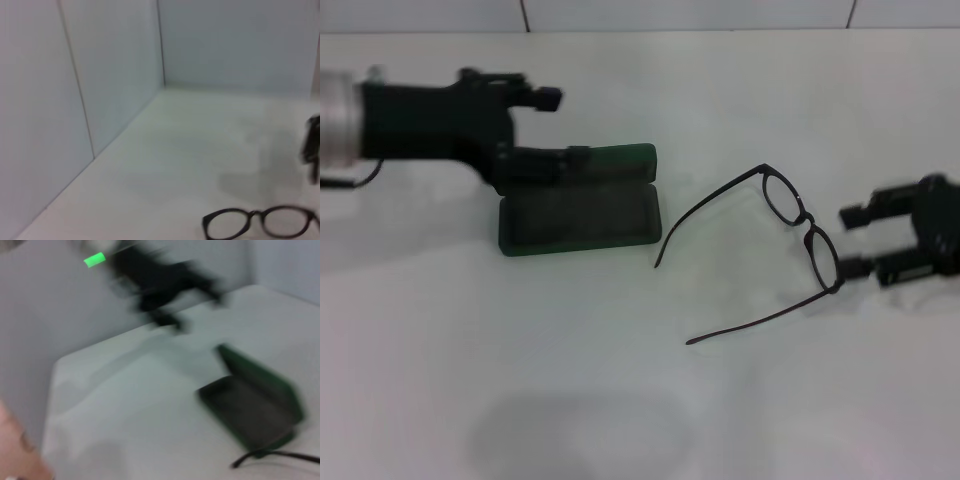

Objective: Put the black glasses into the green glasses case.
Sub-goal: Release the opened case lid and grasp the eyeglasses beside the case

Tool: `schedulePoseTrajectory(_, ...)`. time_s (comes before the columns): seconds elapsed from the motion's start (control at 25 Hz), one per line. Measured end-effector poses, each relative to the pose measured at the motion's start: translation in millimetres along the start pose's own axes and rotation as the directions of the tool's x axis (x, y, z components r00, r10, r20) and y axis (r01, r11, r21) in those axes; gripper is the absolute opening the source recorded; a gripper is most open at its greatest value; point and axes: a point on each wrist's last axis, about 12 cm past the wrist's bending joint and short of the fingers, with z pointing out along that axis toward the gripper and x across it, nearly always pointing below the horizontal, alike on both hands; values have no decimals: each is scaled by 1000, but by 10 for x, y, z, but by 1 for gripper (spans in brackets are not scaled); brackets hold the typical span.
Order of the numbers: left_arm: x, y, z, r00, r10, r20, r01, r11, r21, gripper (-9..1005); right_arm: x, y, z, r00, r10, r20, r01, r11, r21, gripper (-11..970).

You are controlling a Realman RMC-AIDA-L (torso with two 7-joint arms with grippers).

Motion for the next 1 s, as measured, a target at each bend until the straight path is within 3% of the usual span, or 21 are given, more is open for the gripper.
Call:
schedulePoseTrajectory(0.16,479,-203,-281,992,-120,37,121,993,-20,756,-178,-118,-161,989,145,3,-145,988,56,723)
schedulePoseTrajectory(0.28,777,-382,-397,991,-132,12,132,991,-20,777,-317,-247,-293,959,280,-35,-274,953,125,722)
schedulePoseTrajectory(0.36,873,-472,-440,993,-115,11,115,993,-10,778,-414,-367,-389,905,422,-59,-401,890,215,722)
schedulePoseTrajectory(0.48,976,-587,-488,995,-100,13,100,995,11,780,-608,-500,-377,837,534,-119,-481,823,302,722)
schedulePoseTrajectory(0.76,1159,-676,-499,989,-140,-44,143,988,67,781,-1113,-636,221,736,611,-293,-460,768,445,722)
schedulePoseTrajectory(1.0,1183,-671,-521,990,-128,-54,132,989,73,780,-1221,-545,790,684,598,-417,-337,767,546,723)
